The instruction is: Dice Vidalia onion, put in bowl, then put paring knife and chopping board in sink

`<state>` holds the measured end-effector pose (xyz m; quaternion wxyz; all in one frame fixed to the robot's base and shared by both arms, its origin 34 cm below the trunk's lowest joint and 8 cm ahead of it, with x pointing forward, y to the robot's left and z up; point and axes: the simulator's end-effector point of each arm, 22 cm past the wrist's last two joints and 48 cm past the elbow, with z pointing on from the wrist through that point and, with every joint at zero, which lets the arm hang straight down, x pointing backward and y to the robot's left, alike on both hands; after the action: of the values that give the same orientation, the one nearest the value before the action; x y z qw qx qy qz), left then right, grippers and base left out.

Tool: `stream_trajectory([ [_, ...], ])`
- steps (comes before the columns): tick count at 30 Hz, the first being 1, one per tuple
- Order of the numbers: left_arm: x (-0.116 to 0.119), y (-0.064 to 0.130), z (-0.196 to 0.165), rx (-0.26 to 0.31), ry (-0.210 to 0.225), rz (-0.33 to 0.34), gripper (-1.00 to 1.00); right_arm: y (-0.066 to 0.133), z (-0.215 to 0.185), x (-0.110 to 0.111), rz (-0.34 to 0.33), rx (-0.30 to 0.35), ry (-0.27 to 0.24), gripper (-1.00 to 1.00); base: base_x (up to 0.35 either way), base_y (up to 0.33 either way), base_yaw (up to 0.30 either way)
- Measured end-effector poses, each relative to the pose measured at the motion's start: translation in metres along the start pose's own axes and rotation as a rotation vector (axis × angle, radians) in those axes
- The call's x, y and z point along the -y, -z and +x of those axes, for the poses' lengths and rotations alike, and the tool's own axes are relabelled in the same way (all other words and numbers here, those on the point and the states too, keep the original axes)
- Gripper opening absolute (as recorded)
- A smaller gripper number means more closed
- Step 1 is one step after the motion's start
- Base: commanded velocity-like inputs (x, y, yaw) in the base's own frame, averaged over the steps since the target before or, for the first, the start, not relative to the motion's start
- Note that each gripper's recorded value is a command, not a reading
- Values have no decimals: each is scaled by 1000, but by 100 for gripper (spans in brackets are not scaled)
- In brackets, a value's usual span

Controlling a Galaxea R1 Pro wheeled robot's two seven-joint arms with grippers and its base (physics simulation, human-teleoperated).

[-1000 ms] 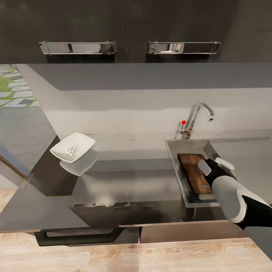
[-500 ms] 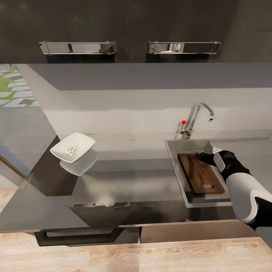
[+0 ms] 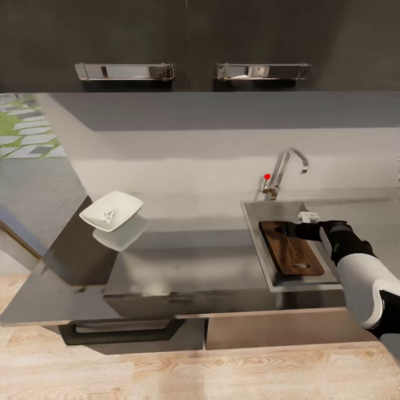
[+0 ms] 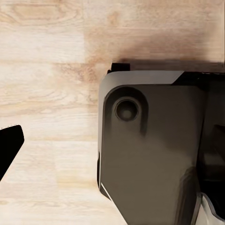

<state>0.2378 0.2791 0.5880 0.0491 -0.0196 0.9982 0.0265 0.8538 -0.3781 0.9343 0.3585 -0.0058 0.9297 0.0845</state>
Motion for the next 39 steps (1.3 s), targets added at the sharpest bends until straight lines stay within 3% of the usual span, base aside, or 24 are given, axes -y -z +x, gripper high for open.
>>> stream_trajectory([
  [8, 0, 1, -5, 12, 0, 0, 100, 7, -18, -2, -4, 63, 40, 100, -336, 0, 0],
  [39, 4, 6, -25, 61, 3, 8, 100, 29, -39, -14, -21, 103, 43, 100, -335, 46, 0],
])
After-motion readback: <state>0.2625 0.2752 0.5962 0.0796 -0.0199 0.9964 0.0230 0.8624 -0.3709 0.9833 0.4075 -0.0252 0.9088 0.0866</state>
